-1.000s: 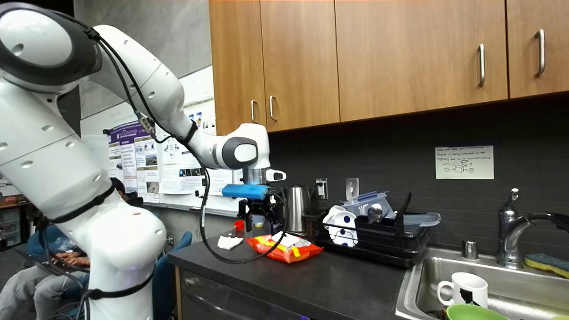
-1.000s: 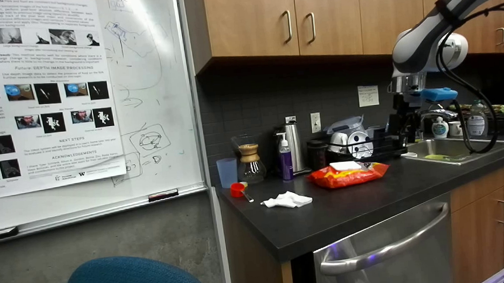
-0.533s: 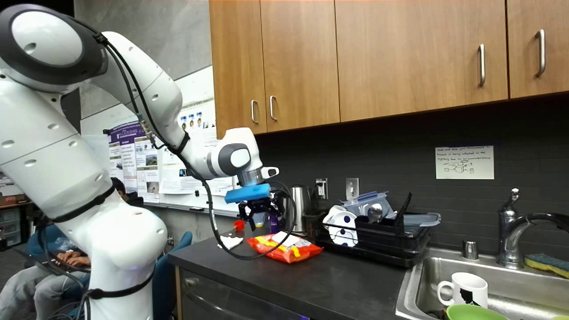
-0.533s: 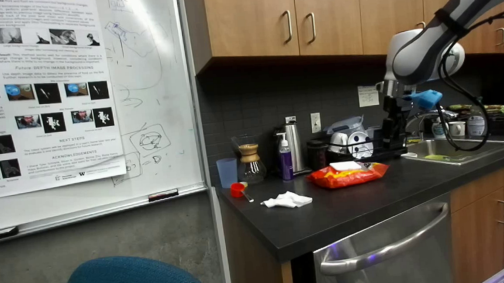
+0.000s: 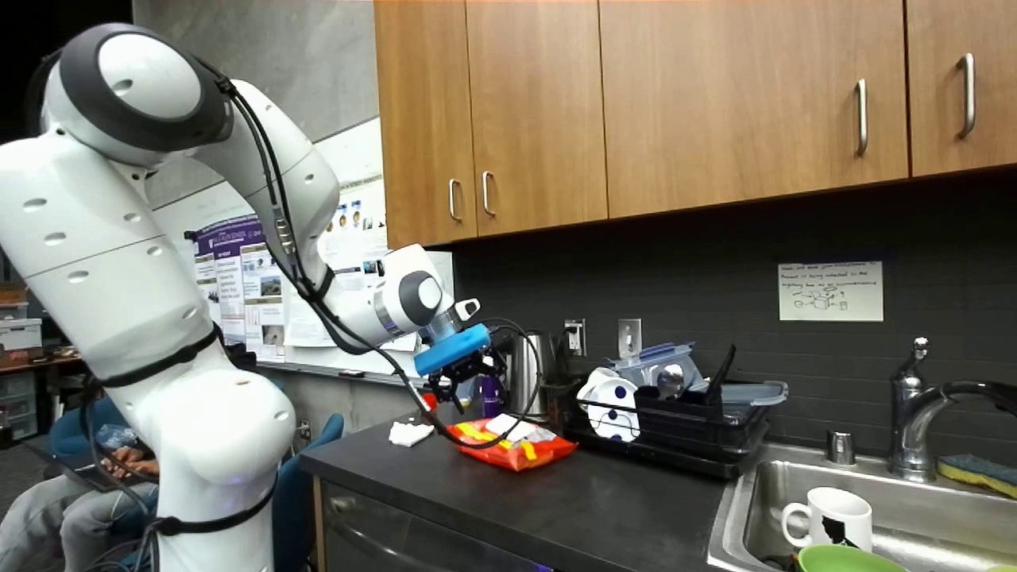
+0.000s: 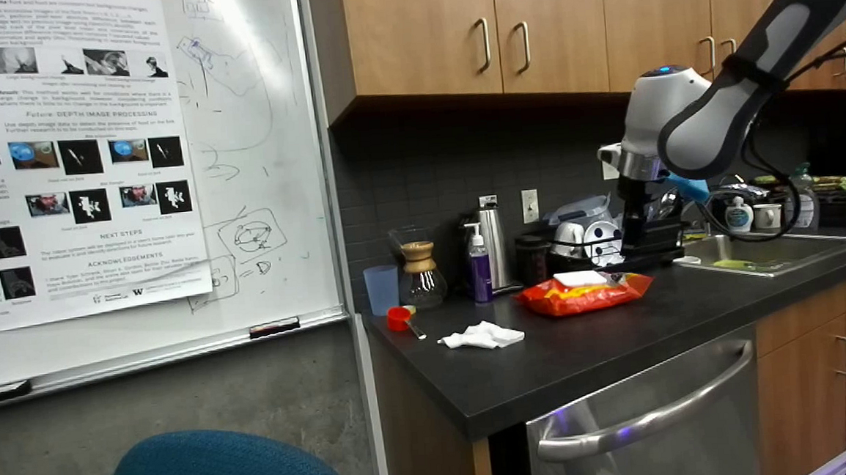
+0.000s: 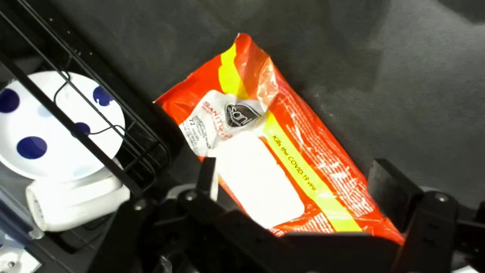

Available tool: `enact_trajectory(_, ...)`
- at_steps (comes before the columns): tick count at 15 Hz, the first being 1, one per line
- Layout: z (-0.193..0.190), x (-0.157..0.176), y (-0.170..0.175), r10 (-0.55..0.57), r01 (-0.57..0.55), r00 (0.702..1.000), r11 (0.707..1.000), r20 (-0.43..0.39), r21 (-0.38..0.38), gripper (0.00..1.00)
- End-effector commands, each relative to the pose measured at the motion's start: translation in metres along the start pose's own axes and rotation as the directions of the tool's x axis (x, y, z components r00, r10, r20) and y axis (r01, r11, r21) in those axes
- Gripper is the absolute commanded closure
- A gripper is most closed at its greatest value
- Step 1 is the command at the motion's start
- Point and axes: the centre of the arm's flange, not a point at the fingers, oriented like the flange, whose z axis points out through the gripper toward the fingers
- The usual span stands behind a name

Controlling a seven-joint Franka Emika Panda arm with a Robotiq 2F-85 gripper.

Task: Open the orange packet.

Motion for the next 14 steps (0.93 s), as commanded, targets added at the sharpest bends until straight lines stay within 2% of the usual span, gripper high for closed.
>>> enact_trajectory(1,0.026,-0.006,-0.019,-0.069,0.068,0.998,0.995,-0.013,-0.079,0.0)
enact_trajectory(4,0.042,-0.006,-0.025,-0.077,0.074,0.997,0.988,-0.015,-0.136,0.0)
enact_trajectory(5,0.043,-0.007,-0.025,-0.072,0.07,0.997,0.989,-0.006,-0.131,0.0)
enact_trajectory(6,0.04,-0.011,-0.021,-0.068,0.068,0.998,0.994,0.004,-0.086,0.0)
enact_trajectory(7,0.028,-0.005,-0.014,-0.068,0.068,0.998,0.992,0.003,-0.102,0.0)
enact_trajectory(14,0.037,-0.007,-0.017,-0.068,0.069,0.998,0.994,0.016,-0.08,0.0)
